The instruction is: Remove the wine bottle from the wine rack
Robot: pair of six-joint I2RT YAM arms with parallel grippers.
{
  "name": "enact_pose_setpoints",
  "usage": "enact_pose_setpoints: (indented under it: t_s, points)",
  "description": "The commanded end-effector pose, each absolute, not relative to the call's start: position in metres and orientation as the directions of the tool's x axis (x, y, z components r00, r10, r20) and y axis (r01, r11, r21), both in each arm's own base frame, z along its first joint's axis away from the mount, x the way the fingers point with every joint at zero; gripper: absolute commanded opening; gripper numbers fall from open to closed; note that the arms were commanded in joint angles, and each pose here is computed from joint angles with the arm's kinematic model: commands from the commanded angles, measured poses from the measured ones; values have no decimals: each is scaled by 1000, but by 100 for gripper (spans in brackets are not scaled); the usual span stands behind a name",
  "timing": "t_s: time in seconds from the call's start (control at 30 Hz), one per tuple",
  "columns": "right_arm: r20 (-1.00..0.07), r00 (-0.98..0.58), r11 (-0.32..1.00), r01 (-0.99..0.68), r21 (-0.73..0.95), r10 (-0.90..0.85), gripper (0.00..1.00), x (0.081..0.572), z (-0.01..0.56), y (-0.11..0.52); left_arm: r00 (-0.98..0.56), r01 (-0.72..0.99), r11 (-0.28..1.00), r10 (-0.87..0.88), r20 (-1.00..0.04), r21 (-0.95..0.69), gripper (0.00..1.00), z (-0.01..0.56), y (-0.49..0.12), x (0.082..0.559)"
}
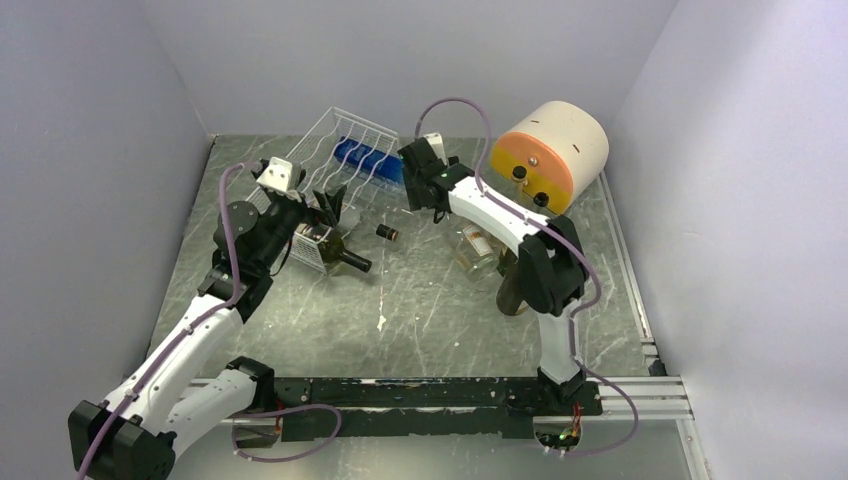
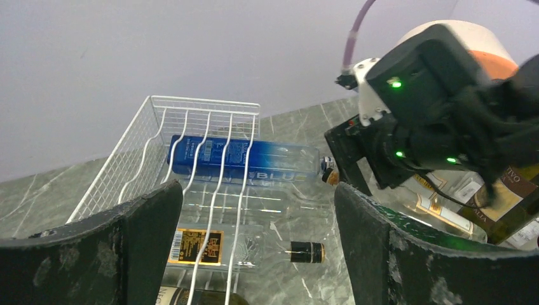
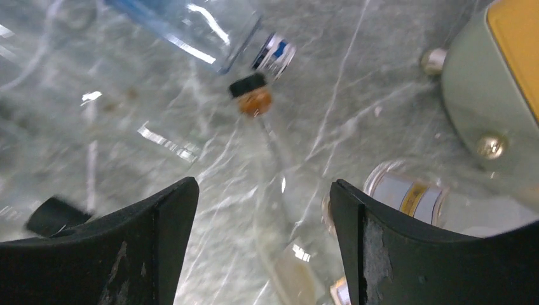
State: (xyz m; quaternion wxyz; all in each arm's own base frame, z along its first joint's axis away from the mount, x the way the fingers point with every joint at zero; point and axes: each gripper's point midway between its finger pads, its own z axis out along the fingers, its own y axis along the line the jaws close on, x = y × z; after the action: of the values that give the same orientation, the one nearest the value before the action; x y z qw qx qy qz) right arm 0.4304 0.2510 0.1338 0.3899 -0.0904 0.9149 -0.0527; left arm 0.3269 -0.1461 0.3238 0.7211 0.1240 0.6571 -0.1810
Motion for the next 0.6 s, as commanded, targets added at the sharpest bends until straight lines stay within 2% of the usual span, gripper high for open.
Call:
enact_pose_setpoints:
  t_s: [0.0, 0.13, 0.3, 0.43, 0.57]
  points:
    - [-665, -670, 940, -168, -297, -330, 80, 469, 107, 235, 138, 432, 901, -116, -984, -45, 93, 350, -146, 323]
    - [-606, -674, 899, -224, -377, -422, 77, 487, 85, 234, 150, 426, 904, -114, -982, -40, 93, 353, -144, 321]
    - [-563, -673, 871, -289, -397, -480, 61, 498, 62, 239, 161, 422, 906, -114, -980, -36, 94, 356, -142, 320]
    - [-531, -690, 861, -296, -414, -493, 58, 501, 45, 240, 160, 417, 908, -111, -981, -35, 93, 355, -141, 321]
    - [-536, -695, 868, -284, -408, -479, 44, 500, 44, 241, 162, 415, 909, -112, -980, -36, 93, 355, -140, 321]
